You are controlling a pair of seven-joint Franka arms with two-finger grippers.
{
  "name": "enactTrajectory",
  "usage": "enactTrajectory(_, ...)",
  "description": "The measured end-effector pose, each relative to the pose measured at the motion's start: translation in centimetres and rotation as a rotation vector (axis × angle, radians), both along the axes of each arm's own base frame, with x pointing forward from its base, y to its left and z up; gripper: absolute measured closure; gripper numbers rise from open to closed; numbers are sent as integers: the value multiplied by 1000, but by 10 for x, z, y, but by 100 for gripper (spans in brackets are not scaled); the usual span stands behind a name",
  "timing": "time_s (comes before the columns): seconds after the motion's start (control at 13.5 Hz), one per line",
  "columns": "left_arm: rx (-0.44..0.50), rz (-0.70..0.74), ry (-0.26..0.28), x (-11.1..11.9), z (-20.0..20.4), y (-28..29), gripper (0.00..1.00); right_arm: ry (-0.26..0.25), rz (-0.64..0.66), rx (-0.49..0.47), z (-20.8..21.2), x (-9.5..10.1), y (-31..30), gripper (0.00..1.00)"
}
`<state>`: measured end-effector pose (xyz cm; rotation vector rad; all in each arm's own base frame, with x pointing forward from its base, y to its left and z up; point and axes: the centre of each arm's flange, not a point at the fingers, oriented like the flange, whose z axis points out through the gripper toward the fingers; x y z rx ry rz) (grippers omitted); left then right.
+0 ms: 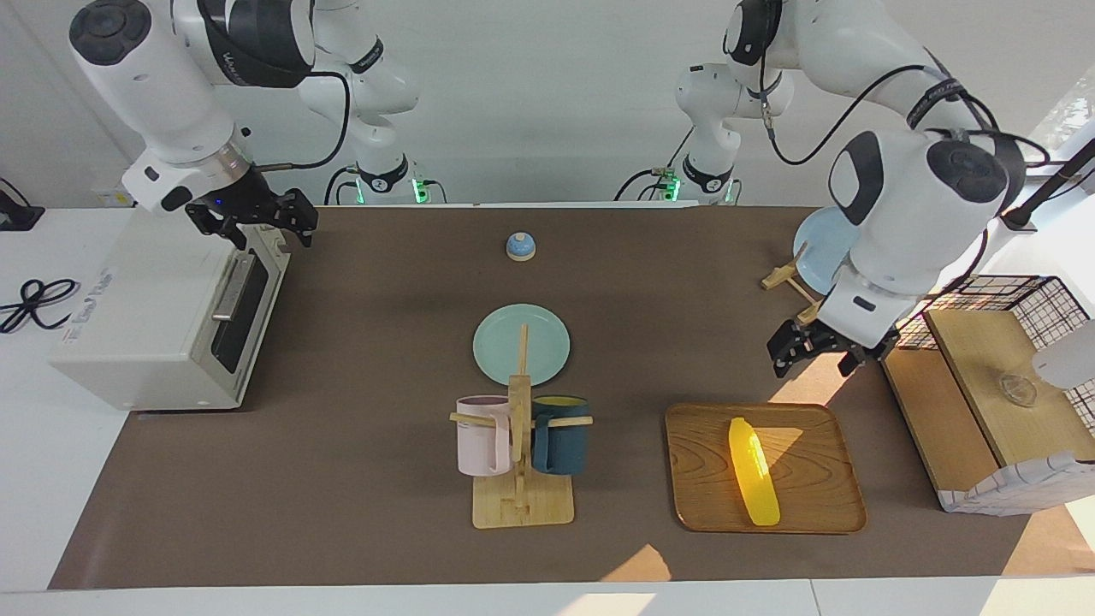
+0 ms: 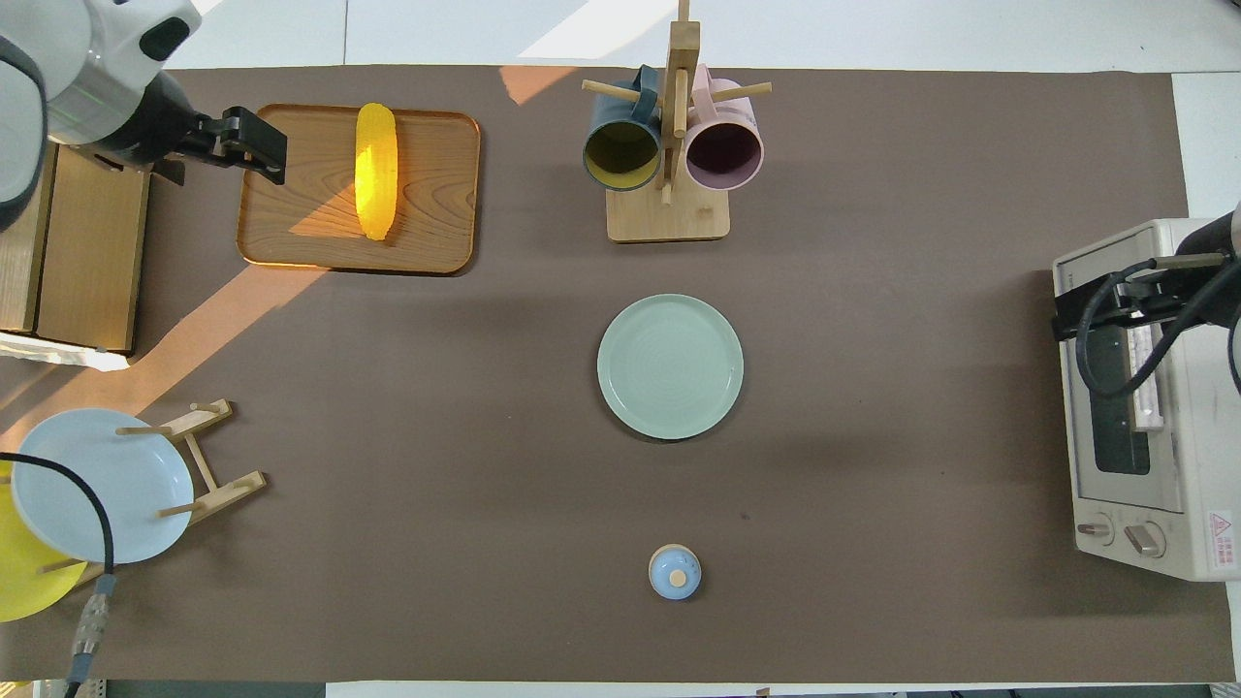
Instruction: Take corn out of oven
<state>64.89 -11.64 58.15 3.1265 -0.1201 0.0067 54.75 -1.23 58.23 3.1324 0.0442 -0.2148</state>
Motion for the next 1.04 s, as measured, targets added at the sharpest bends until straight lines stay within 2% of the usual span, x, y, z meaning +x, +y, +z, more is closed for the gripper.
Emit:
enactTrajectory(0.3, 12, 26, 57, -53, 44, 25, 0, -3, 1, 0, 1, 0, 1, 0)
enactTrajectory(0.59, 21, 57, 124, -104, 34, 46, 0, -3, 2, 0, 1, 0, 1, 0)
enactTrajectory(0.74, 18, 56, 105, -108, 21, 43, 0, -3, 2, 0, 1, 0, 1, 0)
enactTrajectory(1.04, 7, 53, 38, -97, 11, 39, 0, -3, 3, 0, 1, 0, 2, 0)
